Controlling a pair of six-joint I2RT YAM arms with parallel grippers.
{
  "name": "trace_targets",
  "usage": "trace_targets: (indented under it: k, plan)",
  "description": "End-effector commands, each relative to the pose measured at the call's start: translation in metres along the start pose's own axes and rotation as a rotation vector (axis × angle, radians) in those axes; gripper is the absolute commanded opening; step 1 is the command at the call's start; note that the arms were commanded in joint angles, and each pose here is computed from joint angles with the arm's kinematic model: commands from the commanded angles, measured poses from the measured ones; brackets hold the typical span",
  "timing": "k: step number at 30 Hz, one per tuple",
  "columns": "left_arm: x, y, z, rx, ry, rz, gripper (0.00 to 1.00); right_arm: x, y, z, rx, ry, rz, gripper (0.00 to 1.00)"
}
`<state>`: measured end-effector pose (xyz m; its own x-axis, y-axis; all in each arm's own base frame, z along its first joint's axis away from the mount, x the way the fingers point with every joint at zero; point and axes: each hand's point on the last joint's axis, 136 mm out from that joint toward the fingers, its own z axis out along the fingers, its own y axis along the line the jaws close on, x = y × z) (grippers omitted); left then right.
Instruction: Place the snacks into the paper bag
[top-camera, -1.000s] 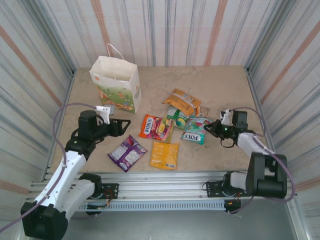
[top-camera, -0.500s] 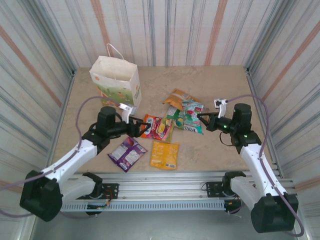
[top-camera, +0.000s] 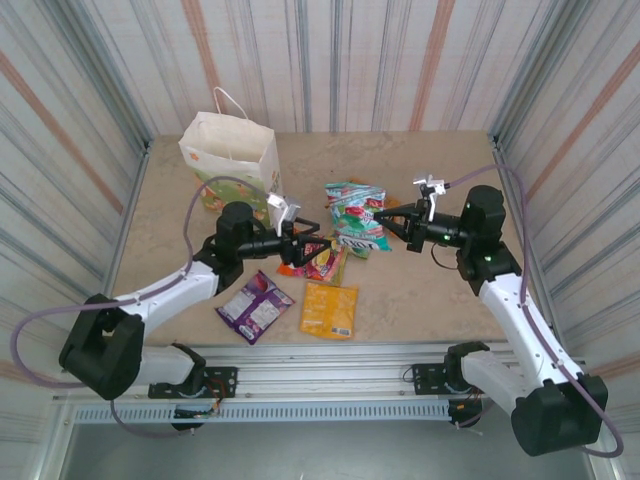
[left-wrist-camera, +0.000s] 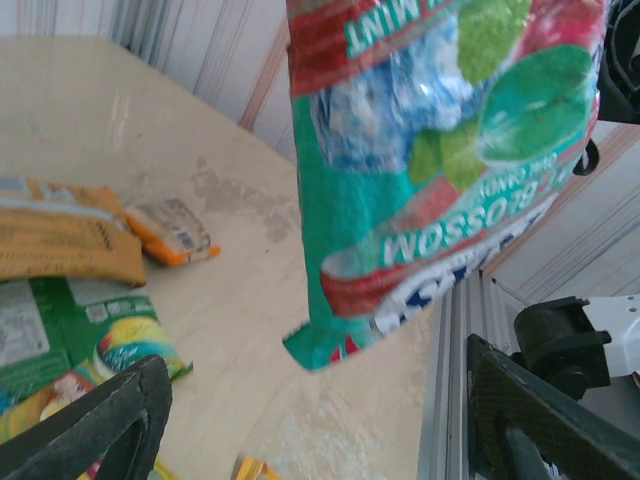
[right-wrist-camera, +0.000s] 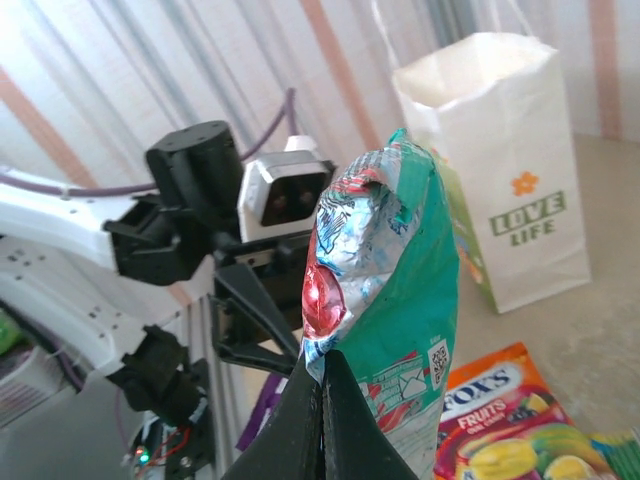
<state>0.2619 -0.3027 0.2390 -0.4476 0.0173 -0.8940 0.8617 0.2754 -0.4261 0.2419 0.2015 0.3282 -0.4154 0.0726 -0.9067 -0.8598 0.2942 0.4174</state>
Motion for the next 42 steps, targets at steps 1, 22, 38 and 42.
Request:
trace_targets:
  k: [1,22,38,42]
  plan:
    - [-0.032,-0.022,0.003,0.106,-0.073,0.119,0.85,-0.017,0.030,0.002,-0.131,0.002,-0.071,0.00]
    - [-0.046,-0.060,-0.010,0.239,-0.016,0.280,0.11,0.009,0.008,0.011,-0.062,0.092,-0.107,0.00]
    - [-0.042,-0.066,-0.013,0.257,0.094,0.336,0.05,0.050,0.017,0.023,-0.085,0.223,-0.129,0.56]
    - [-0.042,-0.059,-0.013,0.202,0.093,0.346,0.05,0.049,0.019,0.024,-0.107,0.225,-0.115,0.38]
